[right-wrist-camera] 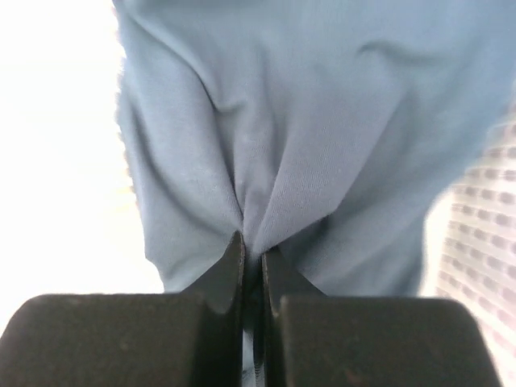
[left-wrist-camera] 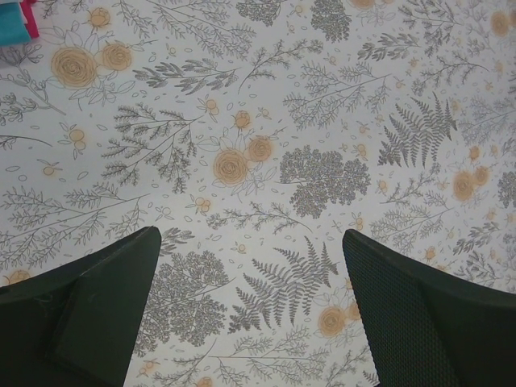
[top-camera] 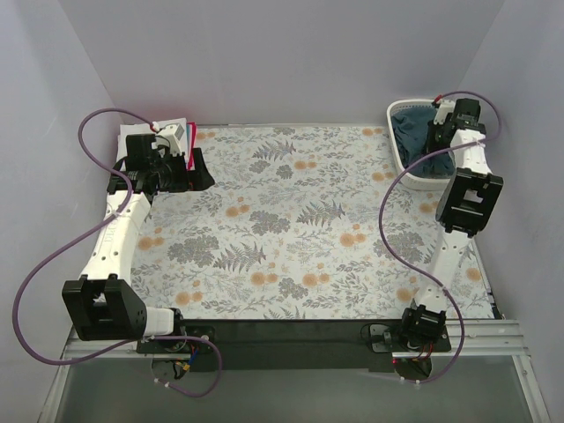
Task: Fold and stack the t-shirts
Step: Grab the tshirt from the pile, then move the tshirt to the center of the board
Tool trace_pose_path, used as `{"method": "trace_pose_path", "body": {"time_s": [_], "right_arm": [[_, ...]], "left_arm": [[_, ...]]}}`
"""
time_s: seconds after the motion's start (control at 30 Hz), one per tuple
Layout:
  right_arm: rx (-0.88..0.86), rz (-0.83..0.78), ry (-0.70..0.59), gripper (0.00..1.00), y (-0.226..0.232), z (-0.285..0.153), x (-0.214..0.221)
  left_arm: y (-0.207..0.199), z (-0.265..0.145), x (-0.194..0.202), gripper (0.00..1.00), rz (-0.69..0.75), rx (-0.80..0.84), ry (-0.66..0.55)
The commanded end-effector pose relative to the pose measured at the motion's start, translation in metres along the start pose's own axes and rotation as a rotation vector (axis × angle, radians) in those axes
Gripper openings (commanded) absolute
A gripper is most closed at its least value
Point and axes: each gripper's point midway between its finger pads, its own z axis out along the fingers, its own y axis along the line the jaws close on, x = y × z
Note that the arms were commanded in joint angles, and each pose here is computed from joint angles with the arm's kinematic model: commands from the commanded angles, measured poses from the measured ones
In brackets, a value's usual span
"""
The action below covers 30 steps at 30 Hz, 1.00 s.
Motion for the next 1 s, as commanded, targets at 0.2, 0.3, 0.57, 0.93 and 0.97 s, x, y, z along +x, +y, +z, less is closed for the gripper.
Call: {"method": "trace_pose_path", "body": {"time_s": [0.2,0.3,0.57,0.93,0.97], "right_arm": [[0.107,-0.173,-0.487,0.01,0.024,-0.207,-0.169],[0.066,-0.203,-0.586,0.01,0.045,-0.253,-0.189],[-0.101,-0.344,-0.960,0.01,0.131,-0.419,-0.235],[-0.259,-0.581,-1.515,0.01,0.233,-0.626,-0.233],[-0.272,-0.594,-1.539,0.01,0.238,-0.634,-0.233]], "left_arm": [[-0.015,-0.016,-0.013,0.96,0.014,0.046,-0.080],[-0.017,-0.019,-0.014,0.96,0.009,0.047,-0.097],[-0.020,-0.031,-0.023,0.97,0.016,0.038,-0.148],[-0.030,-0.044,-0.035,0.97,0.001,0.056,-0.211],[-0.029,-0.044,-0.035,0.97,0.000,0.050,-0.211]]}}
